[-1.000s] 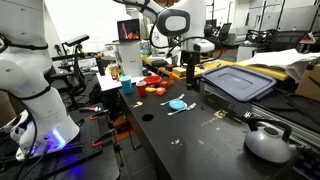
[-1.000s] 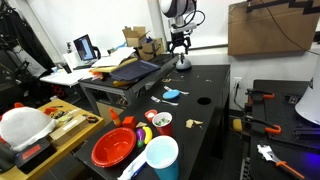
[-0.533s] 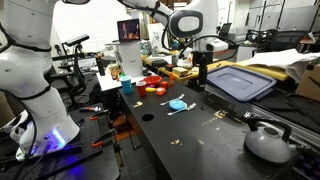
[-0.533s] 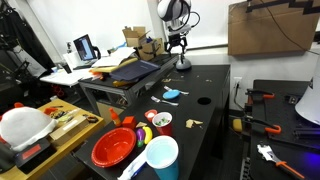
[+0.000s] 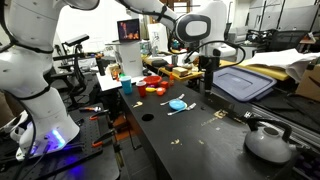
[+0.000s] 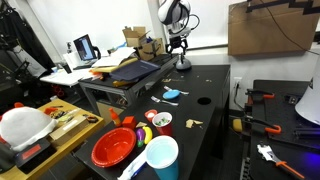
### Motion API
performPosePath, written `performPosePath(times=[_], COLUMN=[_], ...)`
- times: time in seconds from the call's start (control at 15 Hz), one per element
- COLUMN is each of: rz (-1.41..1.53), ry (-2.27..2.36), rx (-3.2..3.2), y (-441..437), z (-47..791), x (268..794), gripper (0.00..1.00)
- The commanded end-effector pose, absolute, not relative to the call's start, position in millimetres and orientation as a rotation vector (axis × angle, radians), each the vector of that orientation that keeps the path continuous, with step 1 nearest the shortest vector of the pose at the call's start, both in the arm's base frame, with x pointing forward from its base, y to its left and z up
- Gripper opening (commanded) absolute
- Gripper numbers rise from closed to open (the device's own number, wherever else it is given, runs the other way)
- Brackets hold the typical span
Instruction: Move the kettle to the left side of the table
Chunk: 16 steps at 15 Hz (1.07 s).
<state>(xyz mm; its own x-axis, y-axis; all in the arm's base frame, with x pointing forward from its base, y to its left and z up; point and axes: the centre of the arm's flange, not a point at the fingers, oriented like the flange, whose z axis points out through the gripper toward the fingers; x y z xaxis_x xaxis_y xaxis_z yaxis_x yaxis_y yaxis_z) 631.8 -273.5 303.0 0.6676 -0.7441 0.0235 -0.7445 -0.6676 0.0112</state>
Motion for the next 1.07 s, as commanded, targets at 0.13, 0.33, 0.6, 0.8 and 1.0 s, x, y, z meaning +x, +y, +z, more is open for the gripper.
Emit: performPosePath(times=[0.13,0.33,0.6,0.8,1.0], rz=[0.026,0.026,-0.009,-0.014,-0.028], ry=[-1.27,-1.271,-1.332,-1.421,-1.551], rx=[2.852,2.852,2.818,2.759,2.679], y=[-272.4,-272.6,-278.2,-295.0,-325.5], z=[302.9,302.9,291.9,280.4,270.7], x=[632.3,632.2,643.2,657.0,673.6], gripper=[1.0,1.0,1.0,1.0,1.0])
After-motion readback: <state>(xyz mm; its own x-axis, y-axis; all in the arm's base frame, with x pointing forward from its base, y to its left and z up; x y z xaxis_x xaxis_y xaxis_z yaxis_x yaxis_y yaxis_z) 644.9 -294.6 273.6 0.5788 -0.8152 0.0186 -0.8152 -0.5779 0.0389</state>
